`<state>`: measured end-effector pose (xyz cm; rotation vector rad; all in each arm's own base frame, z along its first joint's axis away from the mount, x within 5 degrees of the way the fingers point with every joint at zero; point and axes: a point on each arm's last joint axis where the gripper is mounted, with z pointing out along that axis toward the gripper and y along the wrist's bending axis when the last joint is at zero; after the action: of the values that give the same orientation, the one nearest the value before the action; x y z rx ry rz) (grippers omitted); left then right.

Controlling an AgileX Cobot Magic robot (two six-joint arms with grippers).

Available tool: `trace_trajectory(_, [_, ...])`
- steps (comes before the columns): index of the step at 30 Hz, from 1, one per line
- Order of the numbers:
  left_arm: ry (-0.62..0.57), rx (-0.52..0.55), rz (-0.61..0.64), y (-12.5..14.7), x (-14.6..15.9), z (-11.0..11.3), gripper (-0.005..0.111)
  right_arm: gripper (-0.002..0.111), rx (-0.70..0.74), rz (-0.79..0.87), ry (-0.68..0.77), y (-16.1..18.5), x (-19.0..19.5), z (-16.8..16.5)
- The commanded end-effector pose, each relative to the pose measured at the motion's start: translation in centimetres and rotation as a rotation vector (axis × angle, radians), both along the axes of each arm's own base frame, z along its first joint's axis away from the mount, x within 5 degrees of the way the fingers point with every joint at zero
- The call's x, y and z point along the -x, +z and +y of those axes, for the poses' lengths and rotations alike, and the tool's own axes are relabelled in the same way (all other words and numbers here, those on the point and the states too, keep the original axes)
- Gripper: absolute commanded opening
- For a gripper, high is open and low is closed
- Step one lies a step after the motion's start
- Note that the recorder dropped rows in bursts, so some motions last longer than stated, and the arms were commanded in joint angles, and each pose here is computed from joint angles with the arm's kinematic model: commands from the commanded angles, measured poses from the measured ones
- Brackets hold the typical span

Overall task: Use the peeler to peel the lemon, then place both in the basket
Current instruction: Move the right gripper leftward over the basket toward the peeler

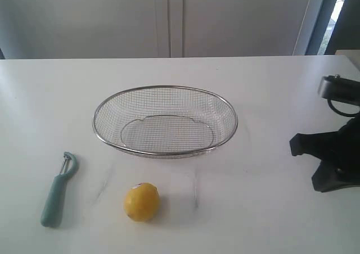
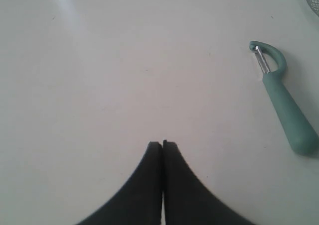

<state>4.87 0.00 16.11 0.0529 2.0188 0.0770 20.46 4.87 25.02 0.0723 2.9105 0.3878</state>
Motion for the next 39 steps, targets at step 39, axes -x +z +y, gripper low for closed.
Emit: trace_trajectory(39, [0.005,0.016,0.011,-0.3,0.1,0.0,0.000,0.000,-0.035,-0.008,0.279,1.9,-1.6,10.4])
